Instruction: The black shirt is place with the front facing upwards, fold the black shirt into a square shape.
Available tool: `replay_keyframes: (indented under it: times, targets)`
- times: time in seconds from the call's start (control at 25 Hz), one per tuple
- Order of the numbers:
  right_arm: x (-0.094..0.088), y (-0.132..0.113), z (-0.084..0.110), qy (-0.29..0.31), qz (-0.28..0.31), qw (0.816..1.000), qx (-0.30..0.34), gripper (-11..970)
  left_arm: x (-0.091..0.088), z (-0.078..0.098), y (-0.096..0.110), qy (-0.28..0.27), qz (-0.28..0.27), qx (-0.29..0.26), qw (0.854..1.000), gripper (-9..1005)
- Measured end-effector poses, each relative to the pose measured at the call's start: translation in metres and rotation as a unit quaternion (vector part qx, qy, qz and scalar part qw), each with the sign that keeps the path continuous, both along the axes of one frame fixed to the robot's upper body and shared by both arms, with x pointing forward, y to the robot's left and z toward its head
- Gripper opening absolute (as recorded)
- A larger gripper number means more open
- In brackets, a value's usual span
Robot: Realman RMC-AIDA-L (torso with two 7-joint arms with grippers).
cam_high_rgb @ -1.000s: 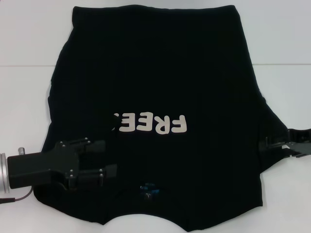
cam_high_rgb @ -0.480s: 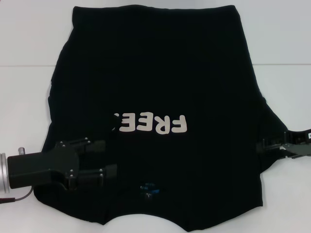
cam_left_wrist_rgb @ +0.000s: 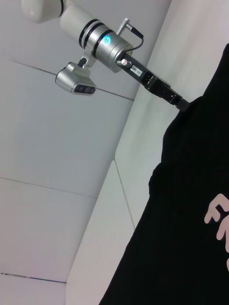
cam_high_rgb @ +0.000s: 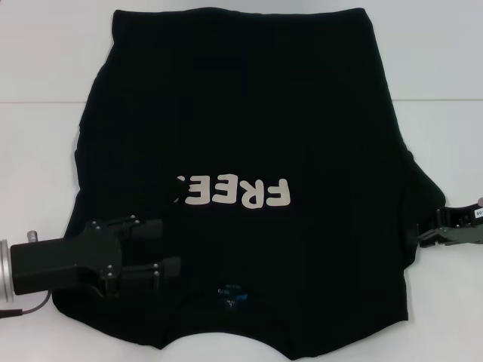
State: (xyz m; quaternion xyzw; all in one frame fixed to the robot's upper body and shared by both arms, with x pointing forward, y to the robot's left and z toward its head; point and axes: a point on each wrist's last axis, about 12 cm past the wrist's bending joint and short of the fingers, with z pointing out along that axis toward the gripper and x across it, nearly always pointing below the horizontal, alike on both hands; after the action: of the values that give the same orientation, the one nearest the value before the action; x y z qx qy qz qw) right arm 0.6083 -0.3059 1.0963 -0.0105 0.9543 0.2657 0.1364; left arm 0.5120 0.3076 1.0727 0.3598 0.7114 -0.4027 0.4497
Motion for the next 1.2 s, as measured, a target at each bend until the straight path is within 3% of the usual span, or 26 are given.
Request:
replay_keyframes:
  times: [0.32,0.52,0.96,1.2]
  targets:
    - [0.001,-0.002,0.001,0.0,0.001,1.0,-0.004,133,-0.001,-0.001,0.001,0.001,0.002,0.0,1.0,807]
    - [0.001,-0.003,0.004,-0.001,0.003,1.0,-0.005,12,-0.001,-0.001,0.001,0.001,0.005,0.0,1.0,804]
    - [-0.005,-0.033,0.032,-0.04,-0.015,0.999,0.002,12,0.001,-0.001,0.002,0.002,0.013,-0.001,1.0,804]
    - [-0.005,-0.034,0.048,-0.063,0.013,0.998,0.008,13,0.001,-0.002,0.003,0.002,0.017,0.0,1.0,804]
